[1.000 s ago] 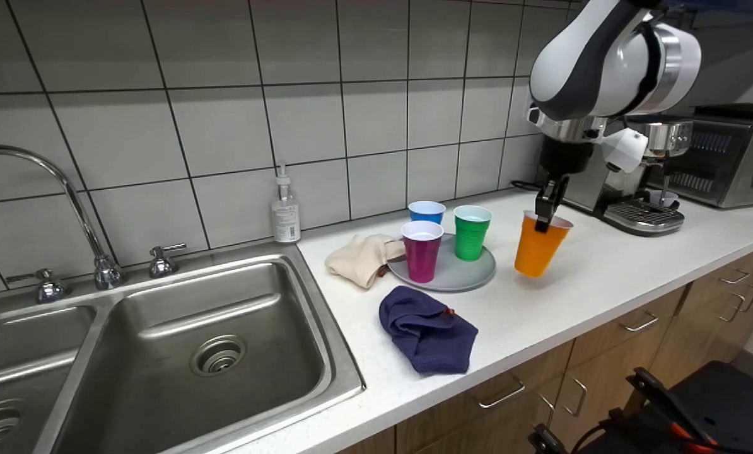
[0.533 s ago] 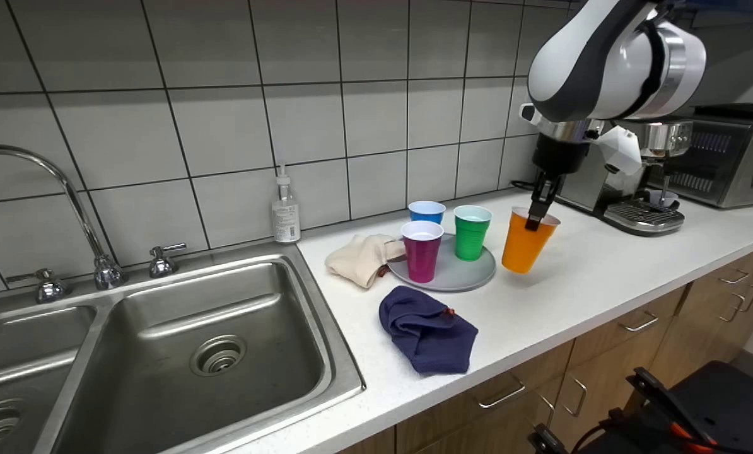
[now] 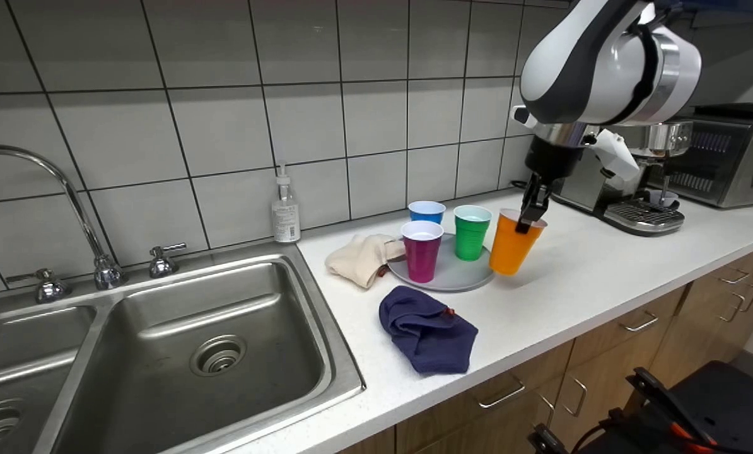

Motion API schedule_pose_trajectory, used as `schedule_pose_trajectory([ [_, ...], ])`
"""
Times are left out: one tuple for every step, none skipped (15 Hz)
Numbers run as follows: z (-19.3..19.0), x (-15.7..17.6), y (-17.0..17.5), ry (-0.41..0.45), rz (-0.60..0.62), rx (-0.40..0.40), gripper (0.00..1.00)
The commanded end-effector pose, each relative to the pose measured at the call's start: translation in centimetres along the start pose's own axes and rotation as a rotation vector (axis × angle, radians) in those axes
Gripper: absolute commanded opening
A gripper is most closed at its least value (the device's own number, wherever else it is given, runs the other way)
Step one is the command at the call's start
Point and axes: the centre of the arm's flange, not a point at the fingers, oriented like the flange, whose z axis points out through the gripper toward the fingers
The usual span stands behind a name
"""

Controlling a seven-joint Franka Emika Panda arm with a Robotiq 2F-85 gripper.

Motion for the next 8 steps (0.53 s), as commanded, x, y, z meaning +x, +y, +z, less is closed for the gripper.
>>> schedule_pose_trajectory([
  [0.0, -0.3, -0.9, 0.045, -0.079, -0.020, 0.01],
  [0.0, -0.1, -1.0, 0.049, -0.095, -0.023, 0.01],
  [0.1, 0.0, -1.1, 0.053, -0.110, -0.025, 0.01],
  [0.2, 0.2, -1.2, 0.057, -0.126, -0.027, 0.01],
  [0.3, 0.3, -1.3, 0.061, -0.142, -0.030, 0.01],
  [0.4, 0.5, -1.5, 0.063, -0.154, -0.034, 0.01],
  [0.6, 0.6, -1.5, 0.065, -0.167, -0.037, 0.01],
  [0.7, 0.8, -1.6, 0.066, -0.178, -0.039, 0.01],
])
